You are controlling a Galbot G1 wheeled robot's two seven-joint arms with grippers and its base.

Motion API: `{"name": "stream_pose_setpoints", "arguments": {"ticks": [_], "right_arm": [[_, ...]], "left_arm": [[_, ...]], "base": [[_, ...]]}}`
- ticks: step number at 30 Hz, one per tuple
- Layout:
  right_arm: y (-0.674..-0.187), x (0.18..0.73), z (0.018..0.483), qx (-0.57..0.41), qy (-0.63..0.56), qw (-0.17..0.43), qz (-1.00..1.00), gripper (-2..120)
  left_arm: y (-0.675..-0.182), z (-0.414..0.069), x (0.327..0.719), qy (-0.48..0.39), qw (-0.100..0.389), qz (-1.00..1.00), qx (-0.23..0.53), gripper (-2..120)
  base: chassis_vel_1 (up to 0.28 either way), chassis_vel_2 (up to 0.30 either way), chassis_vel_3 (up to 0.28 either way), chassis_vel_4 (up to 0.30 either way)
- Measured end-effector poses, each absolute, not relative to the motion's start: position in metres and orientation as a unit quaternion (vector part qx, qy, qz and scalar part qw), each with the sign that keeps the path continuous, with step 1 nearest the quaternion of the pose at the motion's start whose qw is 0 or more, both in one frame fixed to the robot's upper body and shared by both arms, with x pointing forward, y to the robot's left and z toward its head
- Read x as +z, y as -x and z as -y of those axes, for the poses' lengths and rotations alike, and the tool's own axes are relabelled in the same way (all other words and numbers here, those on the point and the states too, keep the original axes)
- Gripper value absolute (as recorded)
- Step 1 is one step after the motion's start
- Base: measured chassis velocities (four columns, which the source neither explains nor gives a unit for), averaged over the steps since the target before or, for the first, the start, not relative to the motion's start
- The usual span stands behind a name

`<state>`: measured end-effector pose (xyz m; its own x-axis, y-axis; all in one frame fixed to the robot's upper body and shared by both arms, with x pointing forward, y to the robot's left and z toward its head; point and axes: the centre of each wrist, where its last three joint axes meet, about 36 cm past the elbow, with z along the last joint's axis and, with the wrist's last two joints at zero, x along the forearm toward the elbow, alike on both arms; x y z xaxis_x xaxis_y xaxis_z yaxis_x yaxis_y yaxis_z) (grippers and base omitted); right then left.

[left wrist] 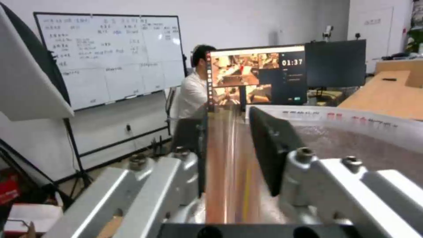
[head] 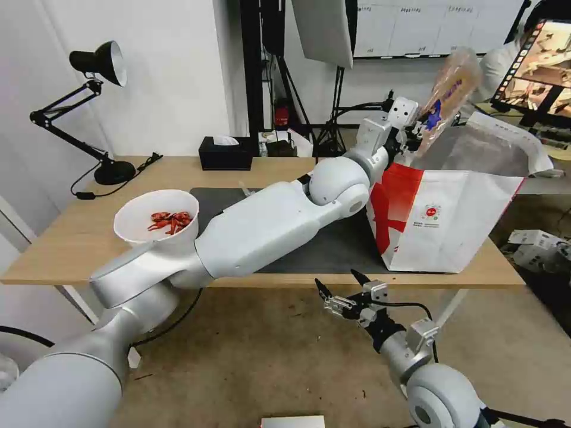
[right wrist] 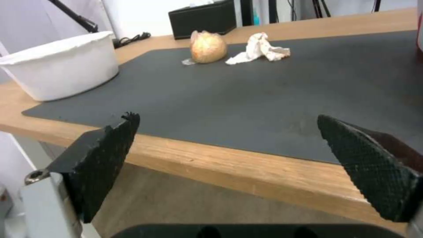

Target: Pick up the trash from the table and place it into the takeout bag.

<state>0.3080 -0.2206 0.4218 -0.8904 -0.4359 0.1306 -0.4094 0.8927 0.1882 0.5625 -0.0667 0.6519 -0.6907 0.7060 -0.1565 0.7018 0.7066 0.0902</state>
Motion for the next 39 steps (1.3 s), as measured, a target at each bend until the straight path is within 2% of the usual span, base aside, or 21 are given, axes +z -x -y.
{"name": "stream_pose_setpoints", "arguments": {"ticks": [5,6,9,10,13,14,18,19,22,23,26,27,30,34,39], "right_arm": [[-0.308,0.420,0.220,-0.078,-0.216,0.086,0.969,100],[-0.308,0.420,0.220,-0.078,-0.216,0.086,0.969,100],[-0.305,0.423,0.222,-0.080,-0.212,0.083,0.970,100],[-0.305,0.423,0.222,-0.080,-0.212,0.083,0.970,100],[-0.292,0.425,0.224,-0.092,-0.196,0.077,0.973,100],[-0.292,0.425,0.224,-0.092,-0.196,0.077,0.973,100],[-0.288,0.428,0.220,-0.097,-0.176,0.066,0.977,100],[-0.288,0.428,0.220,-0.097,-0.176,0.066,0.977,100],[-0.283,0.429,0.221,-0.093,-0.163,0.057,0.981,100],[-0.283,0.429,0.221,-0.093,-0.163,0.057,0.981,100],[-0.281,0.435,0.228,-0.071,-0.159,0.035,0.984,100],[-0.281,0.435,0.228,-0.071,-0.159,0.035,0.984,100],[-0.280,0.444,0.234,-0.055,-0.161,0.019,0.985,100],[-0.280,0.450,0.238,-0.041,-0.168,0.012,0.985,100],[-0.278,0.452,0.244,-0.032,-0.166,0.006,0.986,100]], "left_arm": [[-0.560,0.066,0.654,-0.386,0.086,-0.918,0.002,55],[-0.560,0.066,0.654,-0.386,0.086,-0.918,0.002,55],[-0.553,0.063,0.657,-0.385,0.082,-0.919,-0.024,71],[-0.553,0.063,0.657,-0.385,0.082,-0.919,-0.024,71],[-0.548,0.054,0.648,-0.383,0.074,-0.920,-0.041,84],[-0.548,0.054,0.648,-0.383,0.074,-0.920,-0.041,84],[-0.538,0.007,0.618,-0.343,0.063,-0.935,-0.064,99],[-0.538,0.007,0.618,-0.343,0.063,-0.935,-0.064,99],[-0.526,-0.044,0.597,-0.302,0.066,-0.948,-0.068,100],[-0.526,-0.044,0.597,-0.302,0.066,-0.948,-0.068,100],[-0.500,-0.104,0.564,-0.264,0.064,-0.961,-0.058,100],[-0.500,-0.104,0.564,-0.264,0.064,-0.961,-0.058,100],[-0.469,-0.154,0.529,-0.235,0.056,-0.969,-0.042,100],[-0.434,-0.191,0.507,-0.206,0.049,-0.977,-0.033,100],[-0.393,-0.214,0.479,-0.177,0.047,-0.983,-0.002,100]], "base": [[0.000,0.000,0.000,0.000],[0.000,0.000,0.000,0.000],[0.000,0.000,0.000,0.000],[0.000,0.000,0.000,0.000],[0.000,0.000,0.000,0.000],[0.000,0.000,0.000,0.000],[0.000,0.000,0.000,0.000],[0.000,0.000,0.000,0.000],[0.000,0.000,0.000,0.000],[0.000,0.000,0.000,0.000],[0.000,0.000,0.000,0.000],[0.000,0.000,0.000,0.000],[0.000,0.000,0.000,0.000],[0.000,0.000,0.000,0.000],[0.000,0.000,0.000,0.000]]}}
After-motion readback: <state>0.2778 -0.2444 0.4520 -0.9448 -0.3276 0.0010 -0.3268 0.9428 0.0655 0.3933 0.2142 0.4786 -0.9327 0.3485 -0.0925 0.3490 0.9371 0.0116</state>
